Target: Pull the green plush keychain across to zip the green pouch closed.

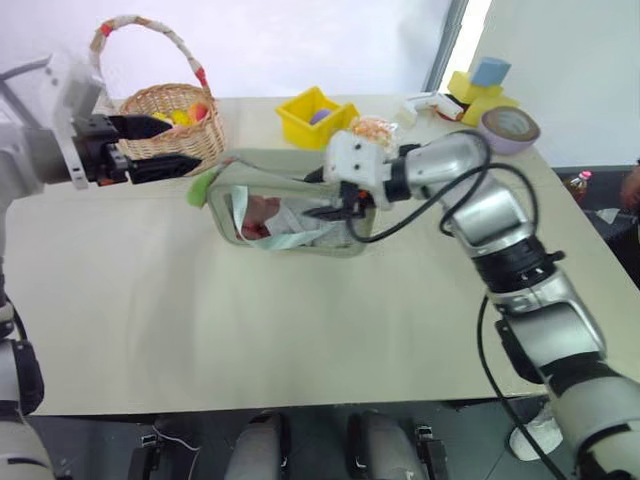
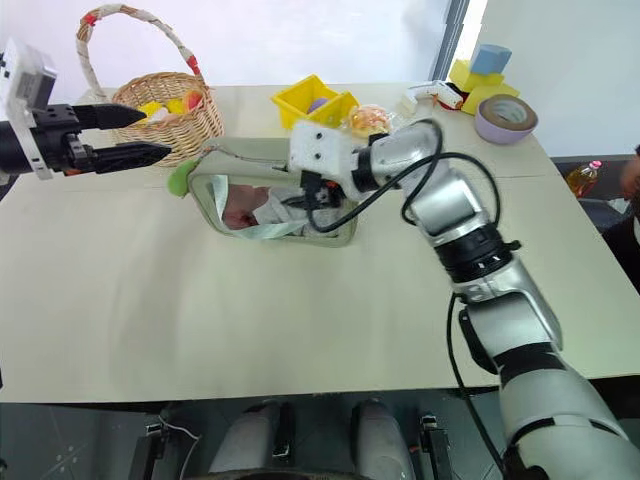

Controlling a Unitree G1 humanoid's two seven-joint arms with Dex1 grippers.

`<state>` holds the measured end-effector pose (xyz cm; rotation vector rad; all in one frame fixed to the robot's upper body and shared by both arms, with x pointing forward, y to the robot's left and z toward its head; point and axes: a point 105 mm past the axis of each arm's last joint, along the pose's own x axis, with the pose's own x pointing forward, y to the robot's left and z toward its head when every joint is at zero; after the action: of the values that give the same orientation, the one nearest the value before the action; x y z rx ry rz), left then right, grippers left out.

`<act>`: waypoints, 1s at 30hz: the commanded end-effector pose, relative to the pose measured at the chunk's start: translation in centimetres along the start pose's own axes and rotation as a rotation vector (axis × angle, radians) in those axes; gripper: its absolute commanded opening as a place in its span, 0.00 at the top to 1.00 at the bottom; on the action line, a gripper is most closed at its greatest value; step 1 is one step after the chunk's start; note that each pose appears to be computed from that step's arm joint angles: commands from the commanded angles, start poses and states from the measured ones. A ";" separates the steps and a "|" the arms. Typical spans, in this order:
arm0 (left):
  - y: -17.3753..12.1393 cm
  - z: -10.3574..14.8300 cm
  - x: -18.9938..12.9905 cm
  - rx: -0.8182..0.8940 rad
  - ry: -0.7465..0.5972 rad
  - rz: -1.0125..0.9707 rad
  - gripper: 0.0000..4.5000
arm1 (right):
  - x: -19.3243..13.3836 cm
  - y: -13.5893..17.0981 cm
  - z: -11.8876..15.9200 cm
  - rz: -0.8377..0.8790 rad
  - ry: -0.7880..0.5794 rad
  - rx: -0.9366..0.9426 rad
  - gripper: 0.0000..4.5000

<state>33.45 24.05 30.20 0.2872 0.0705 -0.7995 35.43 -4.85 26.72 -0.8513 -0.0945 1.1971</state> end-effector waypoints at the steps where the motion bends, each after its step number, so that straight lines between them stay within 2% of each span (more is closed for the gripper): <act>1: 1.1 0.5 -2.0 0.037 -0.007 0.069 0.00 | -2.9 -0.5 0.3 -0.052 0.017 -0.025 0.45; 5: 1.6 -0.7 -2.5 0.023 0.023 0.088 0.00 | -3.6 0.6 -1.0 -0.042 0.054 0.020 0.45; 12: 1.3 -2.3 -1.3 0.017 0.056 0.048 0.00 | -1.8 1.2 -3.0 -0.056 0.062 0.078 0.45; 15: 0.8 -3.4 -0.6 0.008 0.076 0.019 0.00 | -1.6 1.2 -3.4 -0.055 0.052 0.091 0.63; 18: 0.1 -4.4 0.2 0.012 0.096 -0.008 0.00 | -1.5 1.2 -3.4 -0.049 0.043 0.088 0.96; 19: -0.1 -4.9 0.6 0.011 0.101 -0.015 0.00 | -1.4 1.3 -3.4 -0.044 0.040 0.084 0.99; 25: -1.0 -6.1 2.3 -0.017 0.080 -0.044 0.00 | -1.1 1.7 -3.3 -0.029 0.033 0.076 0.99; 26: -0.8 -6.0 2.4 -0.017 0.074 -0.034 0.09 | -1.1 1.7 -3.3 -0.028 0.033 0.075 1.00; 27: -0.6 -5.8 2.4 -0.025 0.061 -0.032 0.12 | -1.0 1.7 -3.3 -0.027 0.033 0.077 1.00; 28: -0.5 -5.6 2.3 -0.024 0.055 -0.032 0.19 | -1.0 1.7 -3.3 -0.026 0.032 0.076 1.00; 30: -0.5 -5.4 2.2 -0.019 0.053 -0.035 0.41 | -0.9 1.7 -3.1 -0.027 0.024 0.083 1.00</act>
<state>35.05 23.37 22.77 0.2614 0.1863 -0.8349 35.51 -7.51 23.32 -0.7837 -0.0094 1.1474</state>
